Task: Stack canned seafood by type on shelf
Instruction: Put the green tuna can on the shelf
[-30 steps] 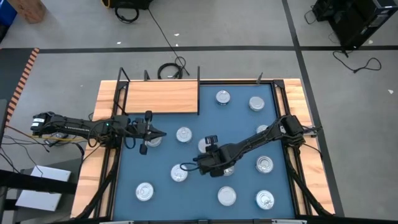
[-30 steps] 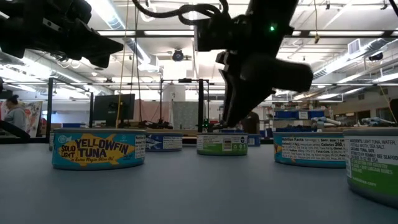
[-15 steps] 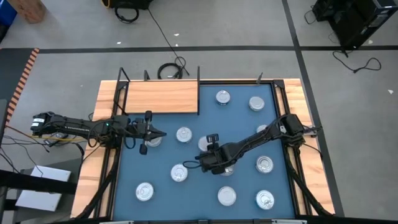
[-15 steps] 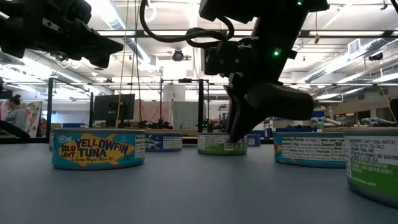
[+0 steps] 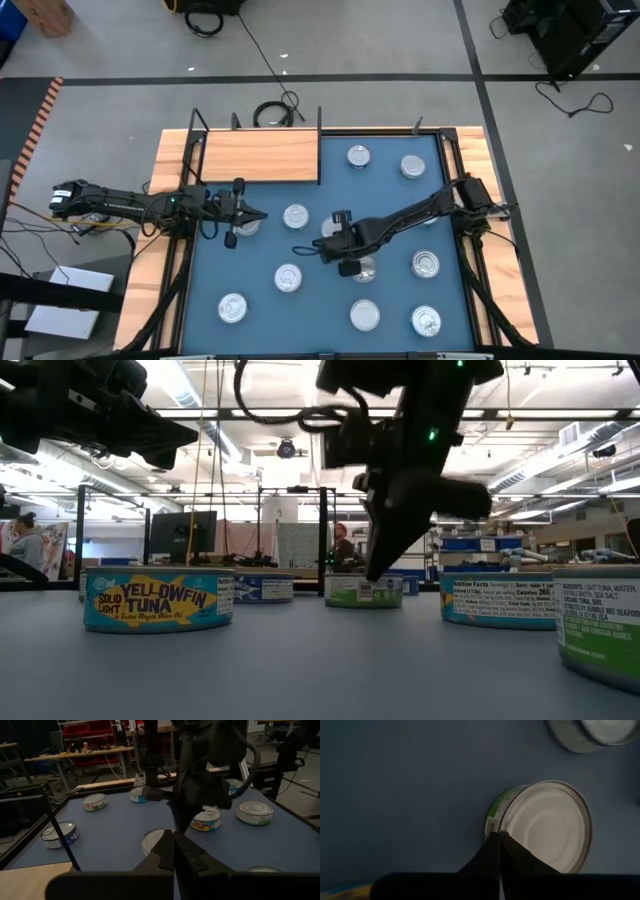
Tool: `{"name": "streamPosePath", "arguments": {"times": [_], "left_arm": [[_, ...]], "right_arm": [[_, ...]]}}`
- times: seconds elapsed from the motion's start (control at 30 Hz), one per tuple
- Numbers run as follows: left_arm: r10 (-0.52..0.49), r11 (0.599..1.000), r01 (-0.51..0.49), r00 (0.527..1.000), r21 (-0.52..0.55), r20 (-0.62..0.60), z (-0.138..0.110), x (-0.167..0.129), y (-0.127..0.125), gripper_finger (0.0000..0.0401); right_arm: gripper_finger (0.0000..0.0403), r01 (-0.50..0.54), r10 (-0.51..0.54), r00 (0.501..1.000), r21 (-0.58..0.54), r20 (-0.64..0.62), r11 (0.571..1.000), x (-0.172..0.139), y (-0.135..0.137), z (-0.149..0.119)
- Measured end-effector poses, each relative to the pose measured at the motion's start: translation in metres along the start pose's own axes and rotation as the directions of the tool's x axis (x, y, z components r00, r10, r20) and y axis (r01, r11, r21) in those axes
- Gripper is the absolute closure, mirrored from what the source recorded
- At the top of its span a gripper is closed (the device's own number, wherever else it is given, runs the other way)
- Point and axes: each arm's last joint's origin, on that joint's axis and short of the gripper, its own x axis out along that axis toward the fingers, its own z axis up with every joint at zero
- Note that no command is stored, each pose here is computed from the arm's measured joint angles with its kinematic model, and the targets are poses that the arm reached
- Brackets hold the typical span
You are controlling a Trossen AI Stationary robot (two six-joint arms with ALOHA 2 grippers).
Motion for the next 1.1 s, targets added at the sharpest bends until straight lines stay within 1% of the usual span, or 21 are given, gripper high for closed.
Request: {"name": "streamPosePath", "arguments": {"times": [0.1, 0.2, 0.33, 0.4, 0.5, 0.6, 0.7, 0.8, 0.97, 1.03, 1.1], "left_arm": [[0.0, 1.0, 0.0, 1.0, 0.0, 0.0, 0.0, 0.0, 0.0, 0.0397], [0.0, 1.0, 0.0, 1.0, 0.0, 0.0, 0.0, 0.0, 0.0, 0.0397], [0.0, 1.0, 0.0, 1.0, 0.0, 0.0, 0.0, 0.0, 0.0, 0.0397], [0.0, 1.0, 0.0, 1.0, 0.0, 0.0, 0.0, 0.0, 0.0, 0.0397], [0.0, 1.0, 0.0, 1.0, -0.001, 0.0, 0.0, 0.0, 0.0, 0.0397], [0.0, 1.0, 0.0, 1.0, -0.002, 0.0, 0.0, 0.0, 0.0, 0.0397], [0.0, 1.0, 0.0, 1.0, -0.003, 0.0, 0.0, 0.0, 0.0, 0.0397], [-0.01, 1.0, 0.01, 1.0, -0.004, 0.001, 0.0, 0.0, 0.0, 0.0397], [-0.012, 1.0, 0.012, 1.0, -0.004, 0.001, 0.0, 0.0, 0.0, 0.0397], [-0.012, 1.0, 0.012, 1.0, -0.004, 0.001, 0.0, 0.0, 0.0, 0.0397], [-0.016, 1.0, 0.016, 1.0, -0.007, 0.002, 0.0, 0.0, 0.0, 0.0397]], "right_arm": [[0.04, -0.049, 0.046, 0.998, 0.067, 0.046, 0.997, -0.012, -0.005, 0.003], [0.04, -0.104, 0.093, 0.992, 0.142, 0.084, 0.984, -0.02, -0.012, 0.006], [0.0401, -0.189, 0.154, 0.977, 0.267, 0.147, 0.945, -0.031, -0.023, 0.01], [0.0402, -0.236, 0.182, 0.966, 0.332, 0.184, 0.913, -0.037, -0.03, 0.012], [0.0402, -0.307, 0.234, 0.949, 0.454, 0.21, 0.837, -0.041, -0.043, 0.012], [0.0402, -0.347, 0.272, 0.938, 0.535, 0.216, 0.771, -0.04, -0.057, 0.011], [0.0402, -0.379, 0.322, 0.925, 0.579, 0.204, 0.722, -0.035, -0.069, 0.009], [0.0402, -0.423, 0.374, 0.903, 0.593, 0.212, 0.685, -0.031, -0.079, 0.008], [0.0402, -0.518, 0.477, 0.844, 0.607, 0.246, 0.603, -0.031, -0.091, 0.008], [0.0402, -0.547, 0.509, 0.822, 0.602, 0.256, 0.581, -0.031, -0.093, 0.008], [0.0402, -0.56, 0.525, 0.811, 0.601, 0.258, 0.57, -0.031, -0.095, 0.007]]}}
